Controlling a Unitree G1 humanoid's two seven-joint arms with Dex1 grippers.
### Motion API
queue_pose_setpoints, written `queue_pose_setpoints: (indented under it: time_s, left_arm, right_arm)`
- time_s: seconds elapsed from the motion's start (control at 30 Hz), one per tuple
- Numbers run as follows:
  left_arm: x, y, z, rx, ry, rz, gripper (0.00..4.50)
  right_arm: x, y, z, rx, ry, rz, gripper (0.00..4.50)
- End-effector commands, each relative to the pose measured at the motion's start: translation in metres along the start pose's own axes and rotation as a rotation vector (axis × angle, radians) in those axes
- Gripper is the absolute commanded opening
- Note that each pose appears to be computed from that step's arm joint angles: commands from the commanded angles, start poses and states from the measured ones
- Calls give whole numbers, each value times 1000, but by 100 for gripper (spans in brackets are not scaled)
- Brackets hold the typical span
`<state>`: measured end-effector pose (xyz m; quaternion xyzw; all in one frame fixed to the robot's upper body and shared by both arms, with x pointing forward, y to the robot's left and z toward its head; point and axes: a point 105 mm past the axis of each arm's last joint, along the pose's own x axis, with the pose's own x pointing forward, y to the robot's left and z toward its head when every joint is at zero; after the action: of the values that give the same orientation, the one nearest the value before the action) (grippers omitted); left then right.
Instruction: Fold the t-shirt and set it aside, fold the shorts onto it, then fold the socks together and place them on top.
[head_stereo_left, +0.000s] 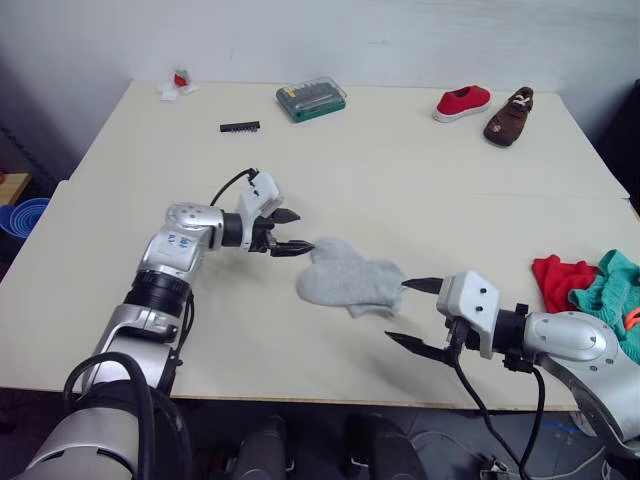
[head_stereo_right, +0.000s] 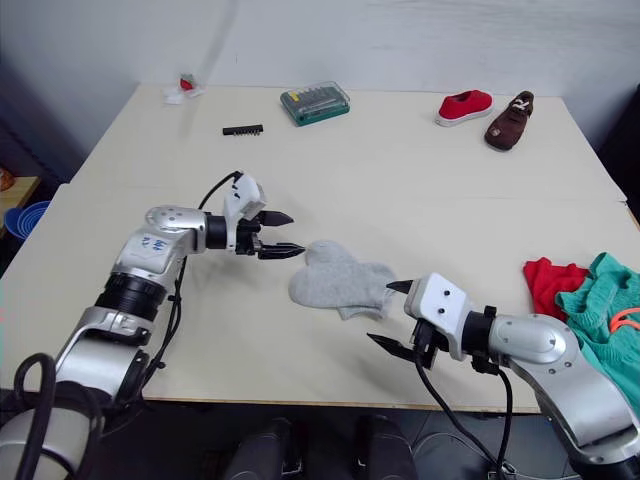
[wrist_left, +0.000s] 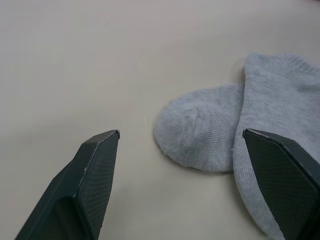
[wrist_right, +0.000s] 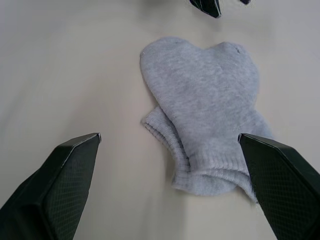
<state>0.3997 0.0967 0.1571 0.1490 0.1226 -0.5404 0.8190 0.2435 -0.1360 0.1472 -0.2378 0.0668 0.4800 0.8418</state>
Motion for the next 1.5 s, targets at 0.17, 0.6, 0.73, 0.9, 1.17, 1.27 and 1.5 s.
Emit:
queue_pose_setpoints:
  time_s: [0.17,0.6,0.73,0.9,1.17,1.27,1.5]
  left_arm:
    - [10,-1,16,90,-17,-66,414]
    - [22,0,7,208,74,-79,414]
    - [27,1,7,214,84,-76,356]
    - [28,-1,2,214,107,-98,196]
    - [24,-8,-10,194,154,-168,0]
    - [17,-11,-17,172,188,-200,0]
    - [-18,-24,-33,57,253,-205,0]
  right_arm:
    - [-11,0,15,-4,-60,-61,450]
    - [7,2,-8,-125,30,-84,450]
    - [27,-4,-8,-242,29,-82,450]
    - [47,-11,-17,-297,49,-65,410]
    - [53,-14,-35,-337,94,-24,127]
    - [54,-16,-35,-364,91,-4,25]
    - [48,-11,-34,-490,68,193,2]
